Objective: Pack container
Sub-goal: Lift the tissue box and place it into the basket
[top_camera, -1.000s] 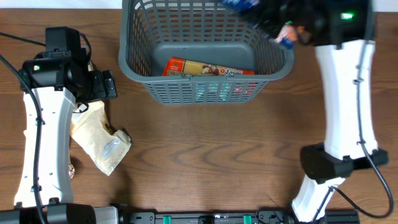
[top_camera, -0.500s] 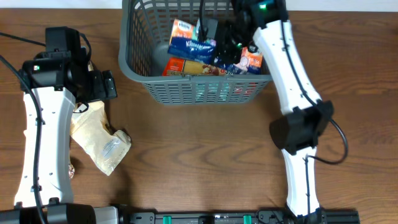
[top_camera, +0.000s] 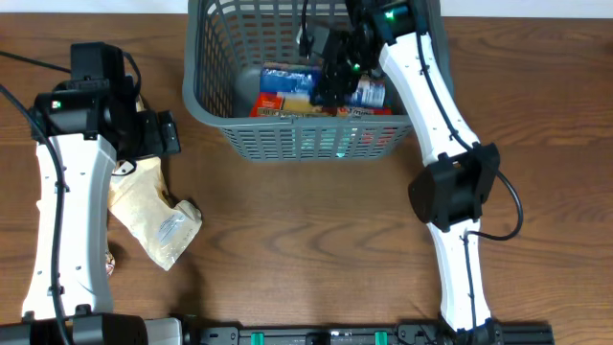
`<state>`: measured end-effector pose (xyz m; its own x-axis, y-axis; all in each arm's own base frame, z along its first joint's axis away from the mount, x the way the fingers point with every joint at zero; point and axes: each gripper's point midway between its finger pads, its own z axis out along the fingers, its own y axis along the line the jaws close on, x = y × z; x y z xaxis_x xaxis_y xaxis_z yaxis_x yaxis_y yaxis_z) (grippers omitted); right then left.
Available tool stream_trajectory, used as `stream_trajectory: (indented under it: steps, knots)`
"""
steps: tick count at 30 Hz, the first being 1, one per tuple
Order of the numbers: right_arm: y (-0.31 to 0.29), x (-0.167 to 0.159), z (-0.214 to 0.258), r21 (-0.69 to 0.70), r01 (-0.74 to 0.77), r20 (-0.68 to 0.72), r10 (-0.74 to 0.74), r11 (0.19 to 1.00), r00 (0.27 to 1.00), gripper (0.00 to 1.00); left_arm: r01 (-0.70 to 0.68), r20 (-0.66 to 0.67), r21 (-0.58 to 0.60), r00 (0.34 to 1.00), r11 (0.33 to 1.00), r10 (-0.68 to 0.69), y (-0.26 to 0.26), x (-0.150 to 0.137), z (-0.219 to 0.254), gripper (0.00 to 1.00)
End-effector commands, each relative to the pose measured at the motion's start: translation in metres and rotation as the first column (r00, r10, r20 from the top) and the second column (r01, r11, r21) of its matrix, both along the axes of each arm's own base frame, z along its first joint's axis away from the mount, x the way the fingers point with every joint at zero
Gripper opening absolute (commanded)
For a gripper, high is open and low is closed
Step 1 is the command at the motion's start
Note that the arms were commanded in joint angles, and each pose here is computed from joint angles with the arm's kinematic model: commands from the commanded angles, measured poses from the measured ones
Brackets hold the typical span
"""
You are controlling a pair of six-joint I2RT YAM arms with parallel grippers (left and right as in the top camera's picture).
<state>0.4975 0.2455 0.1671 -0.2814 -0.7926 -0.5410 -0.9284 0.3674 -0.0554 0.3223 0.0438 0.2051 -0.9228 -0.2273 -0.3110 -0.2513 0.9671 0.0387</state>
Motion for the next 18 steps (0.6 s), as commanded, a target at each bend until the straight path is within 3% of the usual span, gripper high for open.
stream_trajectory:
  steps: [1,5,9,13,18]
  knots:
    - [-0.011,0.007,0.127,0.169,0.076,0.227,-0.114,0.983,0.967,0.94,-0.009,-0.012,0.001,1.000,1.000,0.009,0.000,-0.002,-0.002,0.99]
    - [-0.045,0.007,0.243,0.331,0.119,0.440,-0.265,0.936,0.858,0.99,-0.013,-0.020,0.007,1.000,1.000,0.013,0.002,-0.004,-0.002,0.99]
    - [-0.096,-0.010,0.313,0.399,0.160,0.548,-0.375,0.903,0.748,0.99,-0.056,-0.033,0.006,0.998,0.998,0.057,0.014,-0.010,-0.003,0.99]
    - [-0.152,-0.018,0.331,0.390,0.284,0.571,-0.472,0.876,0.672,0.99,-0.189,-0.047,0.031,0.981,0.982,0.190,0.046,-0.026,0.000,0.99]
    - [-0.217,-0.011,0.318,0.384,0.469,0.517,-0.606,0.796,0.605,0.99,-0.361,0.003,0.022,0.933,0.932,0.361,0.079,-0.045,0.014,0.99]
